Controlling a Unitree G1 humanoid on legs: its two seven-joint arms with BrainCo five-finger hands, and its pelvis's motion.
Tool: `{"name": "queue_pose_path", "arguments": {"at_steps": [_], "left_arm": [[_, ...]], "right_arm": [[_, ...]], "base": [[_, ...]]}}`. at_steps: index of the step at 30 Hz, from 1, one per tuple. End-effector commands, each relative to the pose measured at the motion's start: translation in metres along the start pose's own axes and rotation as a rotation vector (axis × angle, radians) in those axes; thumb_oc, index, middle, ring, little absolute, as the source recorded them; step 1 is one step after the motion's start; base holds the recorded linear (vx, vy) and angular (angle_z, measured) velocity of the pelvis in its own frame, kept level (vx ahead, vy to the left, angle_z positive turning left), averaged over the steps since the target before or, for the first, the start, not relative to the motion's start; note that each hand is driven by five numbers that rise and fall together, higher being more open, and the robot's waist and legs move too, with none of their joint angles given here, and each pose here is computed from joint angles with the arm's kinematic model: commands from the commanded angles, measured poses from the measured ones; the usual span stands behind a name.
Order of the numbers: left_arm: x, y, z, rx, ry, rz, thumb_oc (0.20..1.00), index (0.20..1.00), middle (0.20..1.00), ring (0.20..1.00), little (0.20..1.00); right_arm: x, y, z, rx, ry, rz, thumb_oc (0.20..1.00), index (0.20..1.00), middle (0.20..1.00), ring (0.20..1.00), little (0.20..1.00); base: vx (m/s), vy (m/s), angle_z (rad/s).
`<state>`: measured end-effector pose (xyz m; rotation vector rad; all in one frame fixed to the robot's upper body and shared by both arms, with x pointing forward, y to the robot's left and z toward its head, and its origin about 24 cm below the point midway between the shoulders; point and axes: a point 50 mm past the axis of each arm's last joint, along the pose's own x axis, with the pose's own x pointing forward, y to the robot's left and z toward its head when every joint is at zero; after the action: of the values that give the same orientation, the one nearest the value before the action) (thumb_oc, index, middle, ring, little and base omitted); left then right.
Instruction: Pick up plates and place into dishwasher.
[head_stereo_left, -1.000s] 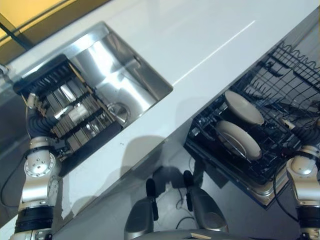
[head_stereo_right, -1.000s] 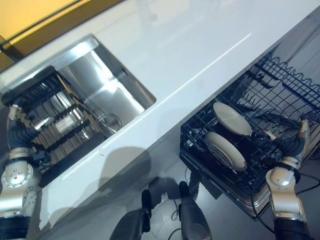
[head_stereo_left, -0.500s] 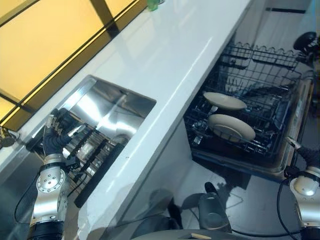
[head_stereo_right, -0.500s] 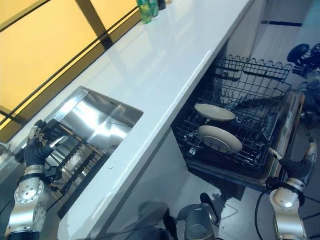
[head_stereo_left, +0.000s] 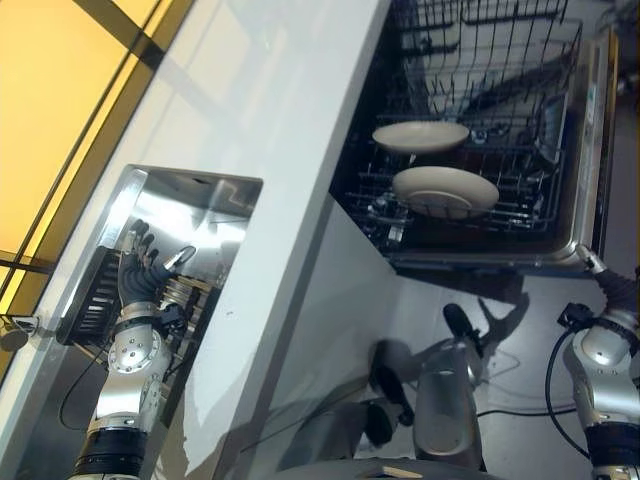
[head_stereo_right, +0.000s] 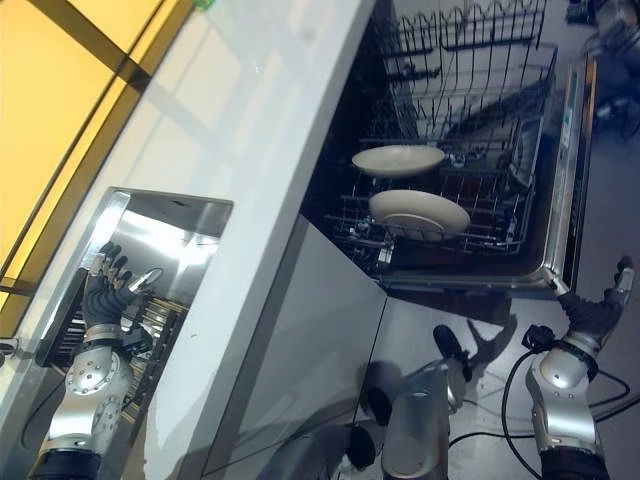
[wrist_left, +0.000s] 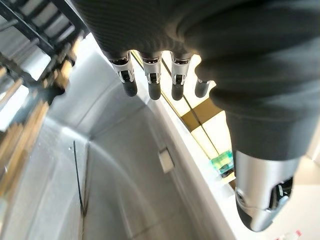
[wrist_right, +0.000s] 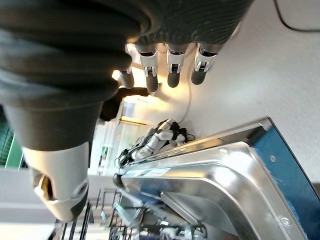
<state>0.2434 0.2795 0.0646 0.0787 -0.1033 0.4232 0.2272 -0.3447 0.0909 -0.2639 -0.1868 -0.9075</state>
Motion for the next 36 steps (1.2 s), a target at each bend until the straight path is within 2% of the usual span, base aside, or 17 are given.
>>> {"name": "queue_pose_path", "arguments": {"at_steps": [1, 9, 13, 19, 24, 29, 36], "left_arm": [[0.011, 0.008, 0.022, -0.092, -0.11, 0.058, 1.0, 1.0, 1.0, 1.0, 1.0], [0.006, 0.005, 0.017, -0.12, -0.086, 0.056, 1.0, 1.0, 1.0, 1.0, 1.0], [0.006, 0.006, 0.018, -0.123, -0.087, 0.054, 1.0, 1.0, 1.0, 1.0, 1.0], [0.005, 0.0, 0.022, -0.121, -0.105, 0.052, 1.0, 1.0, 1.0, 1.0, 1.0], [0.009, -0.012, 0.029, -0.119, -0.132, 0.033, 1.0, 1.0, 1.0, 1.0, 1.0], [0.008, -0.019, 0.033, -0.132, -0.134, 0.029, 1.0, 1.0, 1.0, 1.0, 1.0], [0.002, -0.023, 0.031, -0.159, -0.131, 0.031, 1.0, 1.0, 1.0, 1.0, 1.0]], "right_arm": [[0.016, 0.012, 0.04, 0.081, -0.189, 0.064, 1.0, 1.0, 1.0, 1.0, 1.0], [0.021, 0.02, 0.084, 0.134, -0.408, 0.162, 1.0, 1.0, 1.0, 1.0, 1.0], [0.025, 0.019, 0.079, 0.192, -0.329, 0.208, 1.0, 1.0, 1.0, 1.0, 1.0], [0.02, 0.032, 0.041, 0.288, -0.114, 0.304, 1.0, 1.0, 1.0, 1.0, 1.0], [0.024, 0.042, 0.016, 0.439, 0.04, 0.267, 1.0, 1.0, 1.0, 1.0, 1.0], [0.026, 0.061, 0.031, 0.477, 0.018, 0.284, 1.0, 1.0, 1.0, 1.0, 1.0], [0.016, 0.098, 0.072, 0.498, -0.11, 0.429, 1.0, 1.0, 1.0, 1.0, 1.0]], "base": [[0.06, 0.006, -0.06], [0.02, -0.006, 0.02], [-0.01, -0.046, 0.18], [-0.03, -0.029, 0.11], [-0.05, -0.001, 0.09], [-0.03, 0.074, 0.09], [-0.03, 0.101, 0.07]]}}
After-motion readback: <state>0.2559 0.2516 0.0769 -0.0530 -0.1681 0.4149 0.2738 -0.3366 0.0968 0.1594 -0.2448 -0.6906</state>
